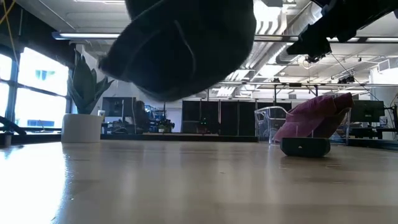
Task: Pick & Place hat
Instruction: Put the blue cap into the bottom transparent bin
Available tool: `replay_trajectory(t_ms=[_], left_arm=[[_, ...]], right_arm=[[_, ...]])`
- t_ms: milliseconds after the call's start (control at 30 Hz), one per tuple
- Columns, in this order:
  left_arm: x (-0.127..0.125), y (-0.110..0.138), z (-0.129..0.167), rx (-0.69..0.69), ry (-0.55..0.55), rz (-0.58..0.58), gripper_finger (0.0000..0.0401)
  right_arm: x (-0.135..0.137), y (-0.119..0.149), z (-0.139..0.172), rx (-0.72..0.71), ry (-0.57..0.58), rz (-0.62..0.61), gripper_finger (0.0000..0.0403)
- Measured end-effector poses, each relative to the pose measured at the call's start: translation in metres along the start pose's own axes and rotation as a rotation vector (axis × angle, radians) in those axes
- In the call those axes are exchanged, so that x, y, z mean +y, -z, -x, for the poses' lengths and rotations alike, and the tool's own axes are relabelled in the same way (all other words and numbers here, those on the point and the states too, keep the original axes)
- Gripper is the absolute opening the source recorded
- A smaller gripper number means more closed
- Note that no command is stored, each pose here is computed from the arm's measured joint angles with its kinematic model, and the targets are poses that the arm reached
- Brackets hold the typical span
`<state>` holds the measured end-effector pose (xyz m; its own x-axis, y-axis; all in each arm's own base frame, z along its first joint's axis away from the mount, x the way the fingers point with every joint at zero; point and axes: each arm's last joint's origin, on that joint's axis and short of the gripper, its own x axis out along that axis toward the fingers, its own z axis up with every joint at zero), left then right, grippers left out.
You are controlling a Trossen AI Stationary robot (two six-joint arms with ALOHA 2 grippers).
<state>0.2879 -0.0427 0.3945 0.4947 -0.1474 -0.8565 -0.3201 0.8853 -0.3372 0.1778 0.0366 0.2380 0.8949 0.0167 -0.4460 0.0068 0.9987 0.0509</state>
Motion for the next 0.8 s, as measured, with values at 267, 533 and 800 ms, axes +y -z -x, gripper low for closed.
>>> replay_trajectory(t_ms=[267,533,800], left_arm=[[0.061,-0.039,-0.047,0.131,-0.096,-0.059,0.0036],[0.125,-0.067,-0.073,0.197,-0.154,-0.011,0.0160],[0.123,-0.074,-0.050,0.114,-0.322,-0.088,0.0175]], right_arm=[[0.000,0.000,0.000,-0.002,0.002,0.003,0.0252],[0.000,0.000,0.000,-0.001,0.002,0.003,0.0252],[0.010,0.007,-0.017,0.068,-0.072,0.136,0.0252]])
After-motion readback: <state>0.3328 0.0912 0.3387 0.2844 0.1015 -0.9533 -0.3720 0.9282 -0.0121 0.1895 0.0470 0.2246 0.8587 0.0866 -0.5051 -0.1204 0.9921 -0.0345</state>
